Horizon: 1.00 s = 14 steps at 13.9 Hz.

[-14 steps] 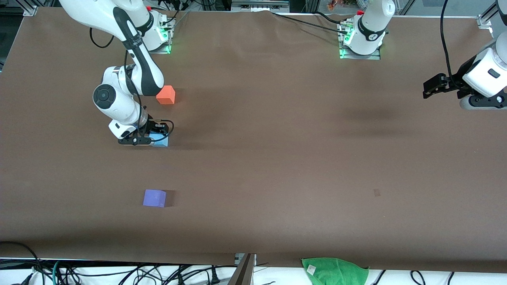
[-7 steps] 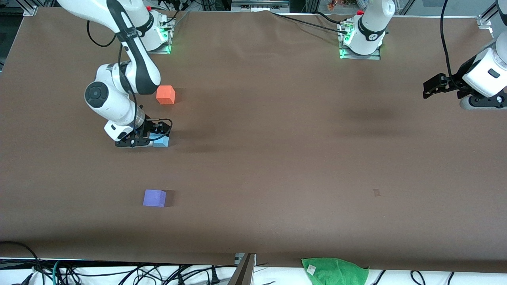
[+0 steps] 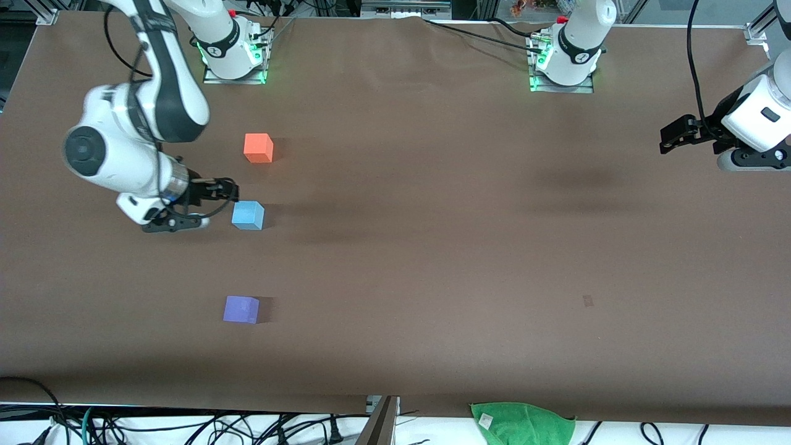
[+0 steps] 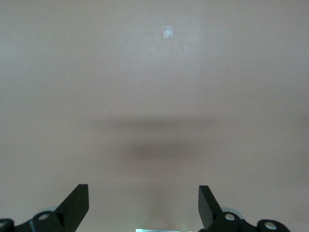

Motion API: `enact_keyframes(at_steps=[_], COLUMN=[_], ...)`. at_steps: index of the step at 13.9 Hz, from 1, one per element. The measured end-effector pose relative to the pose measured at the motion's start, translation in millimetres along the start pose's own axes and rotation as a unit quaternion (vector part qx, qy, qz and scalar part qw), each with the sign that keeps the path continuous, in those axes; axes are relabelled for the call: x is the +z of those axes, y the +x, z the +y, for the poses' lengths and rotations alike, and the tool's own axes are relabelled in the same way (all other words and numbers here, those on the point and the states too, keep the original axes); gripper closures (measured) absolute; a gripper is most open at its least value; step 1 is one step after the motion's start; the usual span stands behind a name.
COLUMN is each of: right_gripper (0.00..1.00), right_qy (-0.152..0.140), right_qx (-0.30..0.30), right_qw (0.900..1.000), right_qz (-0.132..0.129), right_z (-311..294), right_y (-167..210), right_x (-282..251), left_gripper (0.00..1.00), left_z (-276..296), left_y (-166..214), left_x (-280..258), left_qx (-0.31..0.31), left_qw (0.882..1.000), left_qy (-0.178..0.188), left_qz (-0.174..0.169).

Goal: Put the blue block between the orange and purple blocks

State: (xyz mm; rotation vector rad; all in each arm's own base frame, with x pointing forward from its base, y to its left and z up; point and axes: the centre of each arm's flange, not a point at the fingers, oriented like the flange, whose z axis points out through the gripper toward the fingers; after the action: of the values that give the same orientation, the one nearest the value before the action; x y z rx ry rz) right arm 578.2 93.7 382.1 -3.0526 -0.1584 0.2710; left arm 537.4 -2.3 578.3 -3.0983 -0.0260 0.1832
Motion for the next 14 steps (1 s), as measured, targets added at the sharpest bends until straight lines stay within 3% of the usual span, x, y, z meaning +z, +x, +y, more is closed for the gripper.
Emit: enact_keyframes(at_steps=[5,9,14], right_gripper=[0.0,0.0,0.0], right_qy=[-0.053,-0.053,-0.05], right_qx=[-0.031,-0.049,-0.037], right_qw=[0.998,0.997,0.997], right_qz=[-0.024,-0.024,-0.049], right_z=[10,32,39], right_y=[-3,-9,-28], right_x=[-89,-131,-178], left_gripper=[0.0,0.0,0.0], left_z=[0,1,1], left_y=[0,0,0], left_x=[0,0,0], left_qx=[0.0,0.001,0.001], left_qw=[1.0,1.0,1.0], left_qy=[0.0,0.0,0.0], left_qz=[0.0,0.0,0.0])
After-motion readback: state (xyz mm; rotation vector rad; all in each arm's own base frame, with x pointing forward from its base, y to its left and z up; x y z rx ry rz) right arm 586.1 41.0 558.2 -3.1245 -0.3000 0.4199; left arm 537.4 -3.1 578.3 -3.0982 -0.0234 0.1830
